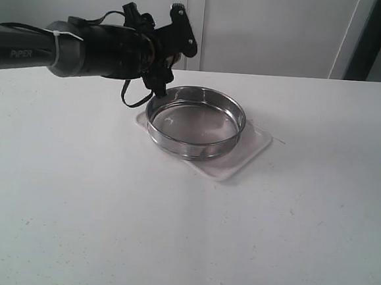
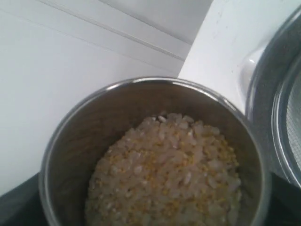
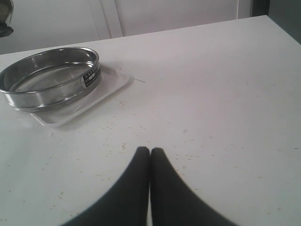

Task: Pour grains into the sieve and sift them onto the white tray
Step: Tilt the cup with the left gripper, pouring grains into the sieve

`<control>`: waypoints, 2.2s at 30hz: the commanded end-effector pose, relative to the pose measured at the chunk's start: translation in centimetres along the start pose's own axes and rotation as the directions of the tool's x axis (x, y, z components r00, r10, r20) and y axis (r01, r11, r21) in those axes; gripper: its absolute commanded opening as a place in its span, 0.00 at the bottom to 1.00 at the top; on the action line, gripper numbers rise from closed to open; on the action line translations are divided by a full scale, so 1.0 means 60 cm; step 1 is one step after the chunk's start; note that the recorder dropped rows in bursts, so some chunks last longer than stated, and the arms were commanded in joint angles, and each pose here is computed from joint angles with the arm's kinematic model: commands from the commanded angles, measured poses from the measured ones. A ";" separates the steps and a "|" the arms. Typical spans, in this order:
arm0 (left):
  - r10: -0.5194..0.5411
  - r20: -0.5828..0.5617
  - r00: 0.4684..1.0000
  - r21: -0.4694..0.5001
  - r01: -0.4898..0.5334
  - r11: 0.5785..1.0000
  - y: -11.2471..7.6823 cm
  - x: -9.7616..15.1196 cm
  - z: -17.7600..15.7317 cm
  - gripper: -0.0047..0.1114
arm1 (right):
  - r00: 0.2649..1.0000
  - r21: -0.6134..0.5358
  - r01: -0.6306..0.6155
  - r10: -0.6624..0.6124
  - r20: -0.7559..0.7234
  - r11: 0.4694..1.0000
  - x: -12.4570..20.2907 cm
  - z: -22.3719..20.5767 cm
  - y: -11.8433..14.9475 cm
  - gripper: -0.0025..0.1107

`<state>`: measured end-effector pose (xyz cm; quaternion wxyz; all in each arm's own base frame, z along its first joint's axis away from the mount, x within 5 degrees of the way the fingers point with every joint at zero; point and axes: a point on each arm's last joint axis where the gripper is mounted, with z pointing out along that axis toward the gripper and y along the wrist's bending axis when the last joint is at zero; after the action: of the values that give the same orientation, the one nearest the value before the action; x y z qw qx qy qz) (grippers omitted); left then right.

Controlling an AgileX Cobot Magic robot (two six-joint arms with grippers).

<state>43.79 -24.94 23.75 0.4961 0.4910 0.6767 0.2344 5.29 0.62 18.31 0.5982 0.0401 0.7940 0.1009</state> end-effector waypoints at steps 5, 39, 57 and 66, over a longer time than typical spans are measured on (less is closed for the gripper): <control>0.205 -0.017 0.979 0.011 -0.204 0.979 -0.027 -0.006 0.010 0.04 | 1.000 -0.002 0.004 -0.004 0.012 1.000 0.001 0.001 0.000 0.02; 0.580 -0.062 0.812 -0.084 -0.584 0.808 -0.055 -0.030 0.010 0.04 | 1.000 -0.002 0.004 -0.004 0.012 1.000 0.001 0.001 0.000 0.02; 0.686 -0.078 0.723 -0.080 -0.691 0.719 -0.062 -0.040 0.004 0.04 | 1.000 -0.002 0.004 -0.004 0.012 1.000 0.001 0.001 0.000 0.02; 0.832 -0.168 0.529 -0.041 -0.847 0.530 -0.072 -0.042 -0.001 0.04 | 1.000 -0.002 0.004 -0.004 0.012 1.000 0.001 0.001 0.000 0.02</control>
<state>42.10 -28.84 20.62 0.3219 0.7130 0.3917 0.4844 5.29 0.62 18.31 0.5982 0.0401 0.7940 0.1009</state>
